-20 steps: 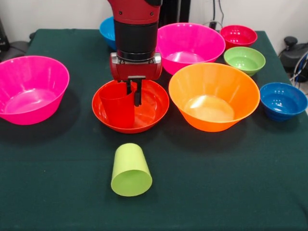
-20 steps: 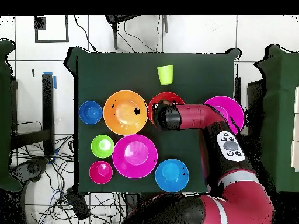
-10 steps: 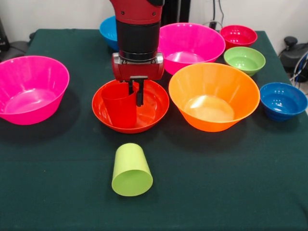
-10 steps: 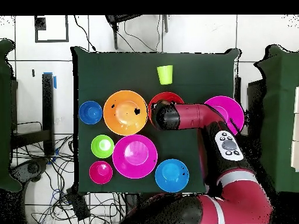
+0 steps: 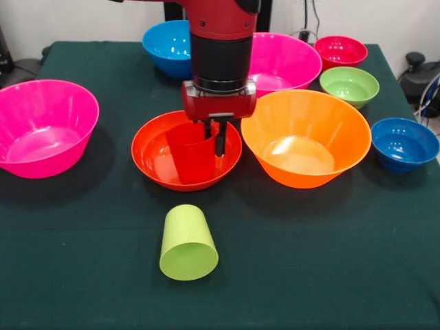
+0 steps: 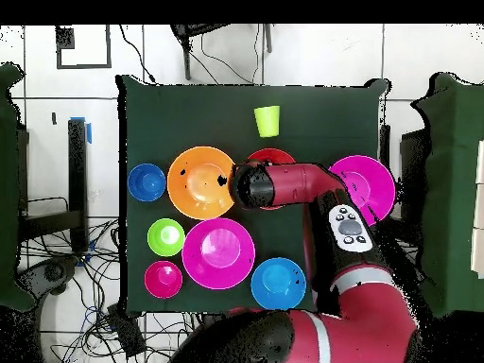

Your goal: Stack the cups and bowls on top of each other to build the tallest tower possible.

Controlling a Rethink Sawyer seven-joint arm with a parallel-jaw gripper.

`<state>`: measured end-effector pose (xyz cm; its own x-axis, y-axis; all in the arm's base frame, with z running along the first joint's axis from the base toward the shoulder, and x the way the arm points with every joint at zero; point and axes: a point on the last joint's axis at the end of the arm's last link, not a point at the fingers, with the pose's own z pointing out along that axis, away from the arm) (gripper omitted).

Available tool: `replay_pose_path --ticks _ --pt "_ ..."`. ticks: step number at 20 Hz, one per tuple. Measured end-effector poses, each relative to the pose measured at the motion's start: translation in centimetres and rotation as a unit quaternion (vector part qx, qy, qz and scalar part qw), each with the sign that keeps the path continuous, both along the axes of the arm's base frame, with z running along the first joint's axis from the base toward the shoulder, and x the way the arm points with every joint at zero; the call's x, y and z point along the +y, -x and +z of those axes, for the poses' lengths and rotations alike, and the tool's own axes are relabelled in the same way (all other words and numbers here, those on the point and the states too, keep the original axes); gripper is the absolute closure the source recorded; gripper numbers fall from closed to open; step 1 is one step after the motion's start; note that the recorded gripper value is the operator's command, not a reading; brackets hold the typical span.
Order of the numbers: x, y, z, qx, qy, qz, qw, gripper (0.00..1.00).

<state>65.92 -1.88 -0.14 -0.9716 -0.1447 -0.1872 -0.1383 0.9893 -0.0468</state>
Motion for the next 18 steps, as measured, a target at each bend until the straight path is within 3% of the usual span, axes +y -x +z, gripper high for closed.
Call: replay_pose_path --ticks 7,18 --pt "2.0 -1.1 0.5 -0.008 0.007 0.01 0.9999 1.0" --pt "2.7 -1.9 2.6 -0.008 0.03 0.01 0.9995 1.0"
